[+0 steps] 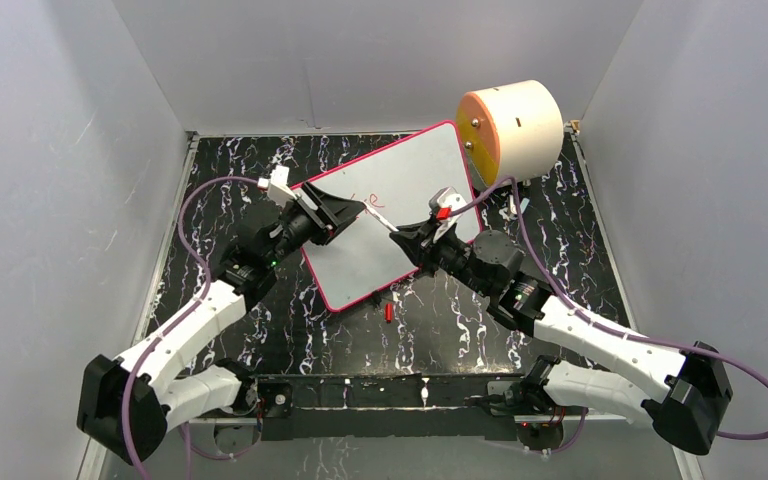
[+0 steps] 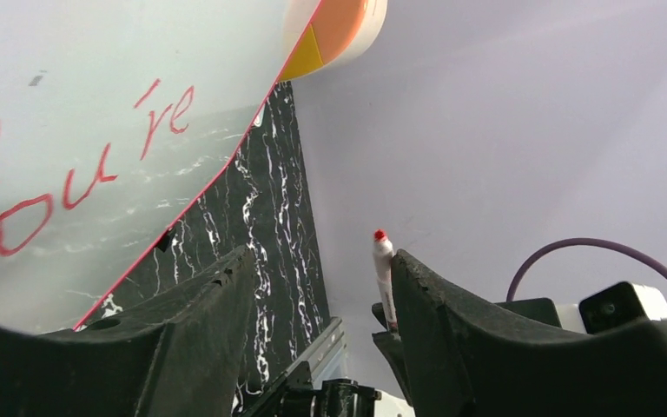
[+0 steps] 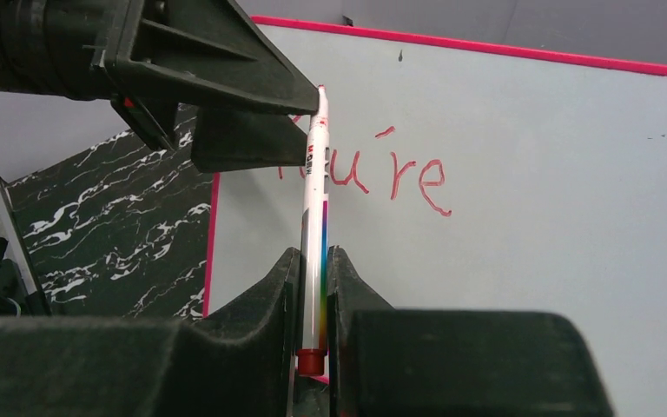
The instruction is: Write a sentence on the whiteboard
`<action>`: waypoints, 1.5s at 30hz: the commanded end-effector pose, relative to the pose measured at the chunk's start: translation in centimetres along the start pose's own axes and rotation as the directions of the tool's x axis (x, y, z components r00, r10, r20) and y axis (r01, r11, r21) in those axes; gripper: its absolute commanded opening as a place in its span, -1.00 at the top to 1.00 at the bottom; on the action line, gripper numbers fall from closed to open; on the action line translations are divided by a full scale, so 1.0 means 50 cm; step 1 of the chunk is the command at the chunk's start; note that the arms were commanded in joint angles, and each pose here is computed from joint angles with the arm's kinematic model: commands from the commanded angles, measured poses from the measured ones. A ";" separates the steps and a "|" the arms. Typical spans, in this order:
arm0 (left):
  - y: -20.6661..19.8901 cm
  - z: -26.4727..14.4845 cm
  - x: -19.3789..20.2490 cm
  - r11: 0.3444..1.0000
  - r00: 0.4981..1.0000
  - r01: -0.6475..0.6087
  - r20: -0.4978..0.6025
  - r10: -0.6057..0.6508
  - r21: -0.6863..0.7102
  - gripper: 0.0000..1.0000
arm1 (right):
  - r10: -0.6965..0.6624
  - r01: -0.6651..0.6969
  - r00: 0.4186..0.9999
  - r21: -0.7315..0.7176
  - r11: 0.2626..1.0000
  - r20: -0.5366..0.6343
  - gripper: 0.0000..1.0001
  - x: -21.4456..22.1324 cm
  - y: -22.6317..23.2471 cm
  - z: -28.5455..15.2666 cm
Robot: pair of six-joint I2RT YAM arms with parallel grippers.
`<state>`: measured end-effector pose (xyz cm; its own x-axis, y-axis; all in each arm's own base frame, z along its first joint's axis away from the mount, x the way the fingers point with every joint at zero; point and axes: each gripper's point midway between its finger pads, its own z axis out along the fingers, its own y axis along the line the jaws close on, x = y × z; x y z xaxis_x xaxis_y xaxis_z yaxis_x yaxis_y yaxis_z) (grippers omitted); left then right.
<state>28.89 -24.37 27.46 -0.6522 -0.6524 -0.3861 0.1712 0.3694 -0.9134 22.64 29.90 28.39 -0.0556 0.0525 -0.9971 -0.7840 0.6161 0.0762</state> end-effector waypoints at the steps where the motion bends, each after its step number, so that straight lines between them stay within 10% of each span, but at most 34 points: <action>1: -0.058 0.018 -0.014 0.995 0.998 0.005 0.062 -0.011 0.102 -0.08 | 0.010 -0.008 0.995 -0.021 1.000 0.097 1.00 -0.046 0.007 -0.001; 21: -0.040 0.048 0.014 0.984 0.989 0.128 0.055 -0.136 0.125 1.00 | 0.040 -0.038 0.991 -0.016 0.999 0.128 1.00 -0.035 0.004 0.001; 34: -0.018 0.043 0.019 0.959 0.961 0.256 0.075 -0.266 0.120 1.00 | 0.236 -0.248 0.939 0.017 0.969 0.251 -0.07 -0.063 -0.012 -0.005; 45: -0.023 0.034 0.012 0.952 0.953 0.278 0.089 -0.290 0.131 1.00 | 0.298 -0.306 0.931 0.006 0.952 0.211 -0.12 -0.044 -0.005 0.022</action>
<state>29.82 -26.86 26.50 -0.6283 -0.7684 -0.1218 0.0440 0.1212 -0.9917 23.36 30.52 26.40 -0.2035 0.2879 -0.9358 -0.7130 0.6115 0.3432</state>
